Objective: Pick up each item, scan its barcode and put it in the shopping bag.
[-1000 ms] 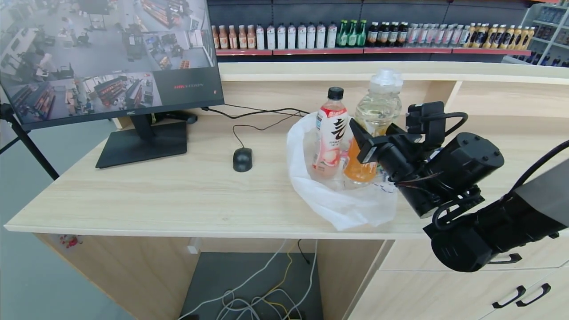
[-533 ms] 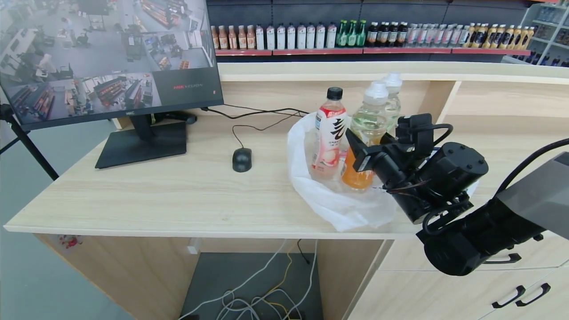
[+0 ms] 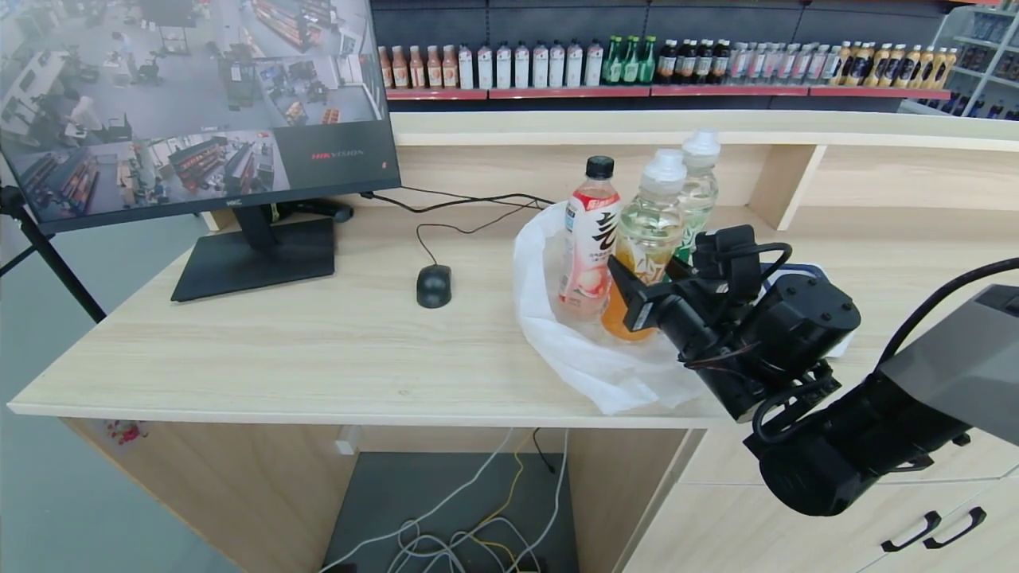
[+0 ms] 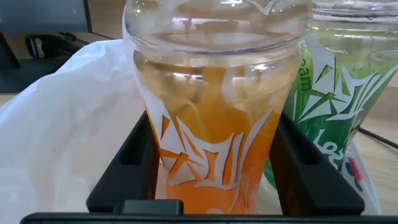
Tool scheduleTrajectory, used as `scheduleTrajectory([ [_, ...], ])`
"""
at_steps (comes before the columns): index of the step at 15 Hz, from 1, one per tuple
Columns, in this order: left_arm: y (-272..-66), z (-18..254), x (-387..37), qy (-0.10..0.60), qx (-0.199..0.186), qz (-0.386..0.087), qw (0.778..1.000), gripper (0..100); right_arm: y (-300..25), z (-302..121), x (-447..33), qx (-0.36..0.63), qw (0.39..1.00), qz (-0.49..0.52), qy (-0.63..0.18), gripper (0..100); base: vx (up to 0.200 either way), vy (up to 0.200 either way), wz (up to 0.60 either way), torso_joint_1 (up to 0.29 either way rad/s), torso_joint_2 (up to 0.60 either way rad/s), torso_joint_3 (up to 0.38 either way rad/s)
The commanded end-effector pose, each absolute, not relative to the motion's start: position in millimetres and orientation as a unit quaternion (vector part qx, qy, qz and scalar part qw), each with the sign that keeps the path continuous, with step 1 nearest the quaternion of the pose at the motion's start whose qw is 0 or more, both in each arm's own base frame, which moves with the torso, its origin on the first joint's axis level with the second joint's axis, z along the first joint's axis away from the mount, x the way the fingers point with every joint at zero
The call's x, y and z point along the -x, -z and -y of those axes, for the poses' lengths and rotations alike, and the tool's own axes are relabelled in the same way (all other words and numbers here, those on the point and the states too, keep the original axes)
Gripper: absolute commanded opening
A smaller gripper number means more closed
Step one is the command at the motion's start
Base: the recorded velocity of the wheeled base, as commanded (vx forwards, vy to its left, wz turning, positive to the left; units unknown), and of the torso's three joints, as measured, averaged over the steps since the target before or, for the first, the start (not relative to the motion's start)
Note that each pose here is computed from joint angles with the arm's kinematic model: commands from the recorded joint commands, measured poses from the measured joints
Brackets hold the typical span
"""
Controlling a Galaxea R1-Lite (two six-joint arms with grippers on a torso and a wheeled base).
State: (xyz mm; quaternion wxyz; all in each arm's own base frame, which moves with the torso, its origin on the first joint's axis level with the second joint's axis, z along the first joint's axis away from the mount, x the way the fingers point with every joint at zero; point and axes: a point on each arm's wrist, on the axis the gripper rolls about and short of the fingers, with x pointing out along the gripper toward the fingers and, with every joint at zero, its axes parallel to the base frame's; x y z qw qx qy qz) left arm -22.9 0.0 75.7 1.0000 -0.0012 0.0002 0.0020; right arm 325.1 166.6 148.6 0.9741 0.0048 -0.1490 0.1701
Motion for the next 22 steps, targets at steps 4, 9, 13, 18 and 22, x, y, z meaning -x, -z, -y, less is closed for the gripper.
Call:
scheduleTrajectory([
  [4,-75.7,0.0,22.9,-0.002,0.002,0.0,1.0,100,-150.0,-165.1,-323.1,-0.005,0.974,0.149,-0.169,0,0.0,0.0,0.0,0.0,0.0,0.0],
  [9,-75.3,0.0,22.8,-0.002,0.002,-0.001,1.0,100,-150.8,-162.8,-323.5,-0.008,0.975,0.149,-0.165,0,0.0,0.0,0.0,0.0,0.0,0.0],
  [13,-75.7,0.0,22.9,-0.002,0.002,0.0,1.0,100,-157.4,-160.4,-312.9,-0.018,0.974,0.15,-0.171,100,0.0,0.0,0.0,0.0,0.0,0.0],
  [18,-75.7,0.0,22.9,-0.002,0.001,0.0,1.0,100,-177.0,-131.3,-259.2,-0.015,0.974,0.147,-0.169,100,0.0,0.0,0.0,0.0,0.0,0.0],
  [22,-75.7,0.0,22.9,-0.002,0.002,0.0,1.0,100,-182.9,-90.4,-189.6,-0.012,0.977,0.143,-0.159,100,0.0,0.0,0.0,0.0,0.0,0.0],
])
